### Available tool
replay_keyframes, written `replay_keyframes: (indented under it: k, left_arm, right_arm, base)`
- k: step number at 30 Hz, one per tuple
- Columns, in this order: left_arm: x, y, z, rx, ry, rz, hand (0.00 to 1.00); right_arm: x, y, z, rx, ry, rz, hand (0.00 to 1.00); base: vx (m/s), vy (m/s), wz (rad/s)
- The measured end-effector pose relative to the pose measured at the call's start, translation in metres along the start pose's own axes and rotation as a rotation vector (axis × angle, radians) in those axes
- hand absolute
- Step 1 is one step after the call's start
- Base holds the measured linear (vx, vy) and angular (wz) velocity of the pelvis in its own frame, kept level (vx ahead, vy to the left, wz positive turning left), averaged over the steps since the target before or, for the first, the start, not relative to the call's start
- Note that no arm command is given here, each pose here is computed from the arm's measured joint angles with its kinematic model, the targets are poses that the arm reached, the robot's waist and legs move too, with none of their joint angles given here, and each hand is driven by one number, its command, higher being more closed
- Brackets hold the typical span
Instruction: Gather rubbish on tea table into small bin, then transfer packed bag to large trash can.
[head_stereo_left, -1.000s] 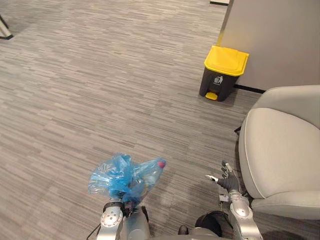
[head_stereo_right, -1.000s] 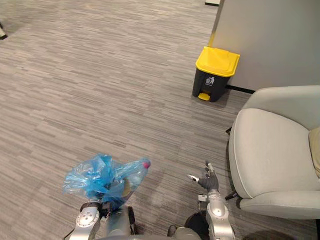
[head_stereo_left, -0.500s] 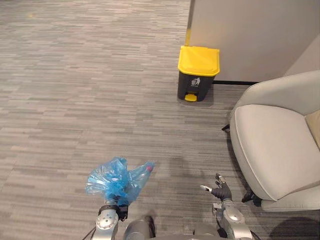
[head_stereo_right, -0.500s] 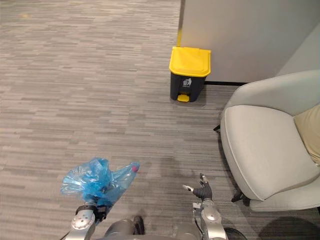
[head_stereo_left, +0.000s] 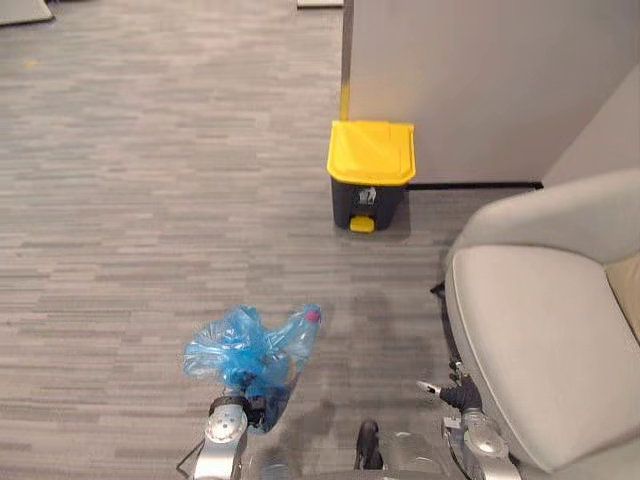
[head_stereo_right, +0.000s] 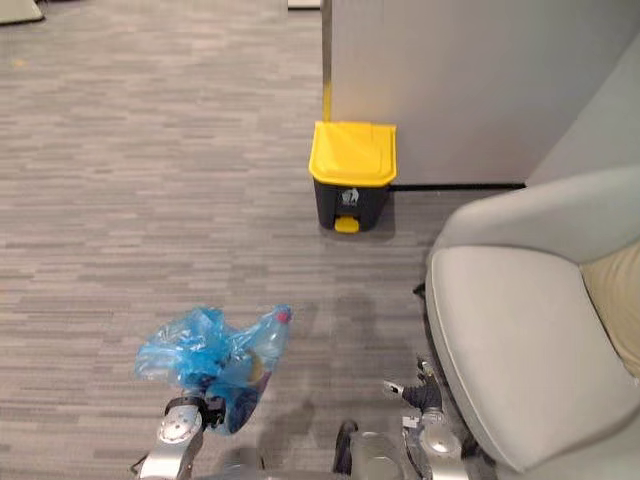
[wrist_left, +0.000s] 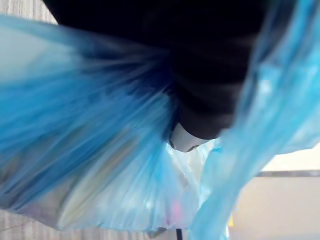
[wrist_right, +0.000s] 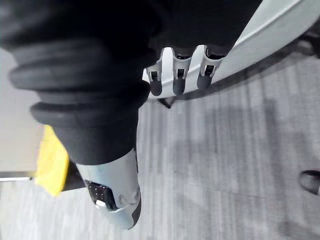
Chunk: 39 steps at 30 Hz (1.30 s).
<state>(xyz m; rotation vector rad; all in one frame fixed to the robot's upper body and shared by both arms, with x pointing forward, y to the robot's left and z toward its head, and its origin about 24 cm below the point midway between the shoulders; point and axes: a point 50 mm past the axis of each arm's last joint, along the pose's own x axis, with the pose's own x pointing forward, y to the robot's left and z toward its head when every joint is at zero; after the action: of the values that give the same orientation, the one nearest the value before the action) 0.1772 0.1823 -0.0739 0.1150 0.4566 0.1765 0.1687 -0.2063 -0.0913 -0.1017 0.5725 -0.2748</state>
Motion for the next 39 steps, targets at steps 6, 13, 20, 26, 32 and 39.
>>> replay_keyframes:
  k: [6, 13, 20, 26, 32, 39]
  left_arm:
    - [-0.004, 0.005, -0.004, 0.009, 0.014, 0.013, 1.00]
    - [0.002, 0.009, -0.006, 0.027, 0.031, 0.019, 1.00]
    - [-0.002, 0.016, -0.011, 0.045, 0.044, 0.022, 1.00]
    - [0.004, 0.022, -0.004, 0.046, 0.024, 0.048, 1.00]
    - [0.010, 0.006, 0.003, -0.005, 0.009, 0.026, 1.00]
    - [0.003, -0.004, 0.011, -0.058, -0.036, 0.006, 1.00]
  right_arm:
    - [0.003, 0.003, 0.006, 0.024, -0.017, -0.011, 0.00]
    - [0.007, 0.000, -0.008, 0.029, 0.065, -0.043, 0.00]
    - [0.008, 0.014, -0.007, 0.017, 0.068, -0.003, 0.00]
    - [0.008, 0.005, -0.011, -0.011, 0.089, -0.018, 0.00]
    - [0.009, -0.009, -0.010, -0.016, 0.086, -0.054, 0.00]
    - [0.006, -0.005, 0.008, 0.066, -0.008, -0.065, 0.00]
  base:
    - [0.31, 0.091, -0.22]
    - [0.48, 0.220, -0.33]
    - [0.39, 0.087, -0.14]
    - [0.46, -0.157, 0.22]
    - [0.45, -0.206, 0.29]
    - [0.30, -0.043, 0.00]
